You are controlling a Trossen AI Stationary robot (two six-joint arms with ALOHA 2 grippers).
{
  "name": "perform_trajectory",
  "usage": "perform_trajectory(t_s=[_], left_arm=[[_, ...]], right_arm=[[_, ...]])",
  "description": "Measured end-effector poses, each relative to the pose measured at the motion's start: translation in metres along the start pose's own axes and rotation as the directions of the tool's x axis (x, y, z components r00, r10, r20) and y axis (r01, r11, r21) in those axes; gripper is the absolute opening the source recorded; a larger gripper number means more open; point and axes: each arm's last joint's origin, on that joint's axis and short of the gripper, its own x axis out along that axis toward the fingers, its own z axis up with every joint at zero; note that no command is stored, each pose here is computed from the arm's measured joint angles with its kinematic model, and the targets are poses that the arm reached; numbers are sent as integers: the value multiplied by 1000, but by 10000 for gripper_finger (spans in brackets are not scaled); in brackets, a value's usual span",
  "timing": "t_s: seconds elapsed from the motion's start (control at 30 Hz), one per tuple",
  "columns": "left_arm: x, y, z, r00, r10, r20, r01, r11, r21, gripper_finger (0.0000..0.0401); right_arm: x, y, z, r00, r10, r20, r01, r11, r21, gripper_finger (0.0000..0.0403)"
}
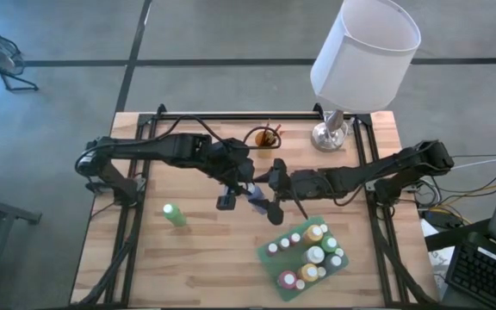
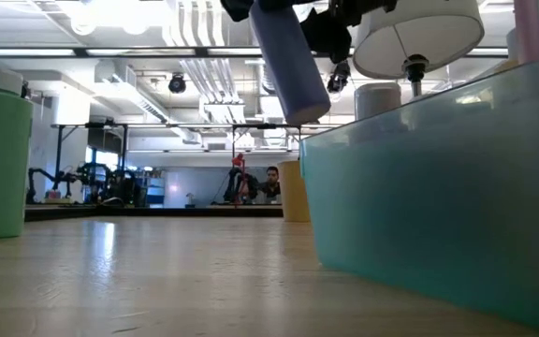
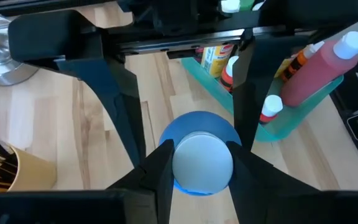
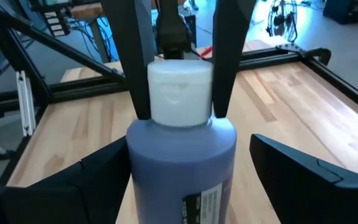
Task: Pick & Place Paint Supplies
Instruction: Put the purple paint bottle into the green bin
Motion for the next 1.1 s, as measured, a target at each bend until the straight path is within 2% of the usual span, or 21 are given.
perform_trajectory(t_s=[0.47, 0.83, 1.1], left_arm=[[0, 0, 2, 1000, -3, 23, 1, 998, 57, 123], [0, 0, 4, 999, 0, 43, -3, 997, 75, 123], [0, 1, 4, 999, 0, 44, -3, 997, 76, 123]], right_arm=[[6, 1, 0, 999, 12, 40, -11, 1000, -10, 275], [6, 2, 0, 999, 29, 39, -28, 999, -17, 226], [6, 2, 0, 999, 30, 39, -29, 999, -17, 227]])
